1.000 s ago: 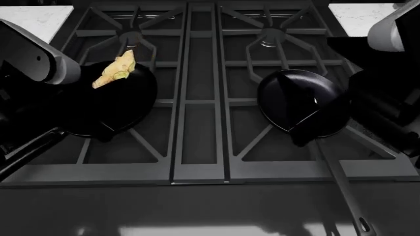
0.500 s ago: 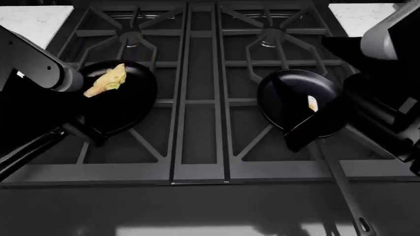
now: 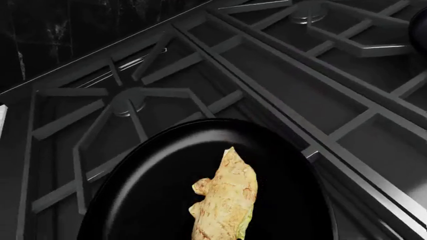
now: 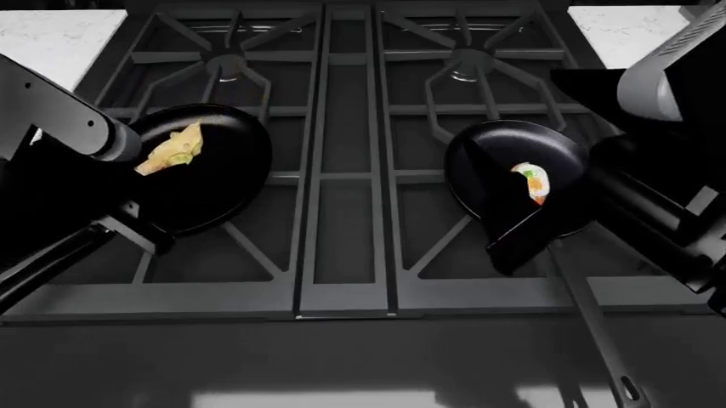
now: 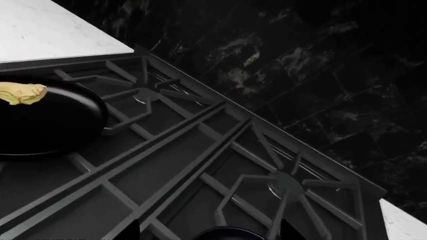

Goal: Place both pans onto different burners. Then place the ginger and the sushi on different pans.

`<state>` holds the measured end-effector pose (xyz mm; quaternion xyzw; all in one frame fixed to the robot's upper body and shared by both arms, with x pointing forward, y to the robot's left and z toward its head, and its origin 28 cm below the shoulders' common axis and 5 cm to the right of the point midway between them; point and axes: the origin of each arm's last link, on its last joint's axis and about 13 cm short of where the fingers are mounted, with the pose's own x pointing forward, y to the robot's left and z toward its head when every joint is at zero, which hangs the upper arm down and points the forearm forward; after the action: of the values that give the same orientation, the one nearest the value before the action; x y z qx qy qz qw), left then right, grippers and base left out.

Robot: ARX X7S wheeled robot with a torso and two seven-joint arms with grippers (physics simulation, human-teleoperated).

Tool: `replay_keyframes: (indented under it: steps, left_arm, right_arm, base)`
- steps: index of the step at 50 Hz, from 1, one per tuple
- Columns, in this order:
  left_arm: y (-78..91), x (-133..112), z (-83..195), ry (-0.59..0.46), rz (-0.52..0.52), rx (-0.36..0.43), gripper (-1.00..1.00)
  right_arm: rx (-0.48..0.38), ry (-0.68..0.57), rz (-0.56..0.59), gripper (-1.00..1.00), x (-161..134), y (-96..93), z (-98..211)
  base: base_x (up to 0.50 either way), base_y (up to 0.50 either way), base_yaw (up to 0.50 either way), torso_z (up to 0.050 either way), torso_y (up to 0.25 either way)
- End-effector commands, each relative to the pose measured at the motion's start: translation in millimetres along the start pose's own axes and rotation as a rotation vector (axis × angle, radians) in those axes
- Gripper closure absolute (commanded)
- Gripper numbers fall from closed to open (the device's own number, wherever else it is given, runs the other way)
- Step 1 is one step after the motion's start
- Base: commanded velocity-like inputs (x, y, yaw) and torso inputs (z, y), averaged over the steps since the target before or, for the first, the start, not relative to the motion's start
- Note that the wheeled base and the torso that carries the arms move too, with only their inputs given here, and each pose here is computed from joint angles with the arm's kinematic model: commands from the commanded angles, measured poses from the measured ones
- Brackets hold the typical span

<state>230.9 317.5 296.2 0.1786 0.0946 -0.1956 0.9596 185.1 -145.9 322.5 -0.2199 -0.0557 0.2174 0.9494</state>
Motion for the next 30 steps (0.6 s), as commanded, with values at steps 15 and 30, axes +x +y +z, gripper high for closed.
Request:
replay_keyframes:
  steps: [15,30]
  left_arm:
    - [-0.5,3.9,-5.8,0.036,0.002,0.024,-1.0]
    - [-1.2,-5.0,2.8,-0.002,0.009,0.034,-1.0]
  right_arm:
    - [-0.028,0.01,-0.013,-1.0,-6.5,4.7,-3.3]
    - [-0.098,-0.022,-0.016,-1.0,-12.3,5.1,8.3]
  base:
    - [0.0,0.0,0.0,0.0,0.0]
    - [0.0,0.0,0.0,0.0,0.0]
